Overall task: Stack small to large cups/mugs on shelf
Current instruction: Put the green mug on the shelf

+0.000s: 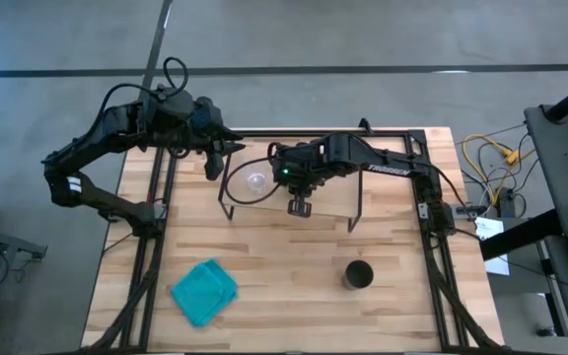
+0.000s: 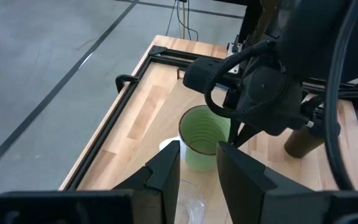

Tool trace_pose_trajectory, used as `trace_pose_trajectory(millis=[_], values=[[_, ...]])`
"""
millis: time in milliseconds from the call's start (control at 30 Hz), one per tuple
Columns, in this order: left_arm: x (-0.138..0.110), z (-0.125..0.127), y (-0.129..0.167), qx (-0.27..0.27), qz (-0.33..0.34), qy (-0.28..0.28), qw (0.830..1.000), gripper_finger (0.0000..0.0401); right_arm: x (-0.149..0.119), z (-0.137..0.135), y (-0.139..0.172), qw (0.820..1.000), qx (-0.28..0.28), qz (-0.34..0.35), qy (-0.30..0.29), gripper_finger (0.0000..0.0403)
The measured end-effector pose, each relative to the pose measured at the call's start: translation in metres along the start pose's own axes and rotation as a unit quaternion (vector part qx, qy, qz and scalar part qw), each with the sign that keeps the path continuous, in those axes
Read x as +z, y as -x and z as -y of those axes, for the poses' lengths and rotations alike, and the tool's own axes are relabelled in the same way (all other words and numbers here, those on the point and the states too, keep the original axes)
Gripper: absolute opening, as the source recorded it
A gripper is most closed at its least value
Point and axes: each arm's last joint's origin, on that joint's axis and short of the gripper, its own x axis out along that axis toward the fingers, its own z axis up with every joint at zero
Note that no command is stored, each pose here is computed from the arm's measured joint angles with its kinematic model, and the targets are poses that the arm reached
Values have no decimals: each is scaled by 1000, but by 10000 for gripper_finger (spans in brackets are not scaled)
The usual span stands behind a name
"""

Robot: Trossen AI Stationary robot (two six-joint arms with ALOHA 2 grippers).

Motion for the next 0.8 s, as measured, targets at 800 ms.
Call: trace_pose_trajectory(millis=[800], values=[[0, 0, 0, 0, 0, 0, 1000, 91, 0, 2, 0, 1000, -1, 0, -21, 76]])
